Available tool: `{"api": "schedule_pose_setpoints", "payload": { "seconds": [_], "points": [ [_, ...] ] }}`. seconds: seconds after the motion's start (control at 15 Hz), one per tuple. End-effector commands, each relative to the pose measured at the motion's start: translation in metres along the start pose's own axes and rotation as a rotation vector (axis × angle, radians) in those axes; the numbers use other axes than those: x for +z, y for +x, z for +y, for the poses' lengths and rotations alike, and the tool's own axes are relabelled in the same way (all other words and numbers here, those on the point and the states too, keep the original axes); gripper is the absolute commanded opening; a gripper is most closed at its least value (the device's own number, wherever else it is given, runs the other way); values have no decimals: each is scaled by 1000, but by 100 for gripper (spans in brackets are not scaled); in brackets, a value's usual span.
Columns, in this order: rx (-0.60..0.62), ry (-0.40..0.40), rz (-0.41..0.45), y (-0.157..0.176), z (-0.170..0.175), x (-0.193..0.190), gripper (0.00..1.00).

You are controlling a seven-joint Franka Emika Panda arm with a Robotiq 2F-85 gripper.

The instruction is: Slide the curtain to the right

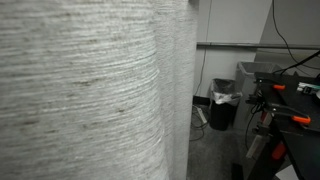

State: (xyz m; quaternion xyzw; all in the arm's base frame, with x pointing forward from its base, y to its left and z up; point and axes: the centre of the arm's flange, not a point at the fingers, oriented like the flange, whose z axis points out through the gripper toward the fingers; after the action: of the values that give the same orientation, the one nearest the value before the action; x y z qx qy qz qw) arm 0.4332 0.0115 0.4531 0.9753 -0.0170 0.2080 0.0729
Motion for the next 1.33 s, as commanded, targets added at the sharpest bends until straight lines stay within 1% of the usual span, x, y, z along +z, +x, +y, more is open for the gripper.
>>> {"api": "schedule_pose_setpoints", "payload": {
  "seconds": [0.0,0.13,0.2,0.27,0.33,0.47,0.87,0.93,1.07,1.27],
  "points": [
    [33,-40,105,9,33,-3,99],
    [62,-45,143,12,48,-9,98],
    [77,-43,157,13,53,-10,94],
    [85,-41,167,13,57,-12,77],
    [88,-37,176,13,58,-14,67],
    [81,-27,195,12,56,-19,50],
    [39,-19,217,8,48,-25,5],
    [33,-20,217,8,47,-25,1],
    [24,-31,218,7,47,-20,0],
    [46,-76,202,8,59,1,0]
  ]
}}
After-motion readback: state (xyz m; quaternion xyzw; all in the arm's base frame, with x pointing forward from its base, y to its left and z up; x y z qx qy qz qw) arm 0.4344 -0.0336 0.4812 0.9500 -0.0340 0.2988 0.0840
